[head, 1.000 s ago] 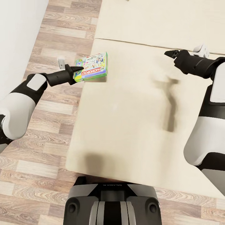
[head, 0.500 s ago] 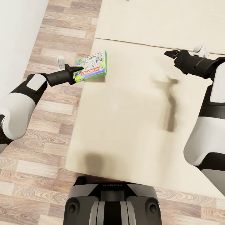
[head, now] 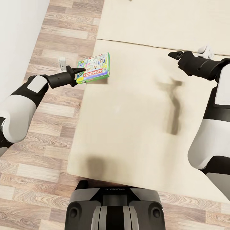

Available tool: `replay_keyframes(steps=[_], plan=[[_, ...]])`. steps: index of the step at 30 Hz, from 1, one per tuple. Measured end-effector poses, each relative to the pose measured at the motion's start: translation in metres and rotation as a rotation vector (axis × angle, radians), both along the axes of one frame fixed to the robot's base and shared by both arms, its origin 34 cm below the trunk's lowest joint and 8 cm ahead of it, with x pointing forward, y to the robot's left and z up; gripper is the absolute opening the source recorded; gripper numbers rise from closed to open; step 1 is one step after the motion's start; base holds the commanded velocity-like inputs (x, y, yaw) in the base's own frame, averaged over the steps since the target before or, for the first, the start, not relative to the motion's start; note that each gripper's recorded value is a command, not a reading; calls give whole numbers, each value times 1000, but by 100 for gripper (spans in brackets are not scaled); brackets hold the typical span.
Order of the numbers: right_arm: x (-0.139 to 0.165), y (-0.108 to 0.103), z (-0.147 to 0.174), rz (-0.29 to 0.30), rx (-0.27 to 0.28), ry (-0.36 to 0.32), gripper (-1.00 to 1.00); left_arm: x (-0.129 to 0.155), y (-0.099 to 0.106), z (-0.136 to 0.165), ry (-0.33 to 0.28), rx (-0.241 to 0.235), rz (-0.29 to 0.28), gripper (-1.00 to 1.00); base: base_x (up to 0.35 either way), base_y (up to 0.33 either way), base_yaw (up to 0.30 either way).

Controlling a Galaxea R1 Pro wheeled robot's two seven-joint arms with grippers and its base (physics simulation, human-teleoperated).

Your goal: Put all the toys in the child's room - the three board games (two on the bed and one on the table), the two jigsaw puzzles on the table, and the tennis ball on the table - inside the toy box on the table in the child's room.

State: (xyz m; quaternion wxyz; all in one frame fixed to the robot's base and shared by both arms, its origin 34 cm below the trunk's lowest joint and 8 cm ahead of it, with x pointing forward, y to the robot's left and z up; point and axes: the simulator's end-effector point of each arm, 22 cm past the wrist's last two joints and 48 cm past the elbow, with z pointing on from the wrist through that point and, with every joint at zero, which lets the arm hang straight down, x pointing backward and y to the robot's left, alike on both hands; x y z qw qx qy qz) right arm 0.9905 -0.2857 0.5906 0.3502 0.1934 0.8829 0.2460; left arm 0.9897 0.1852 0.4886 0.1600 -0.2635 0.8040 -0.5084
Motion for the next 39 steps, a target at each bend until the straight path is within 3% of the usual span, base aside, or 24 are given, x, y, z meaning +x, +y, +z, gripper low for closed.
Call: replay_keyframes(steps=[14,18,22,23,39], plan=[[-1,1,-2,1,1,4,100,5,-5,9,-38,10,-20,-100,0,0,0],[-6,1,-8,1,1,15,100,13,-13,27,-75,-21,-29,-100,0,0,0],[-8,1,-11,2,0,21,100,13,-18,33,-96,-9,-57,-100,0,0,0],[-9,1,-11,2,0,22,100,13,-20,37,-93,-29,-61,-100,0,0,0],[-12,1,-15,3,0,29,100,20,-5,61,-126,-68,-35,-100,0,0,0]])
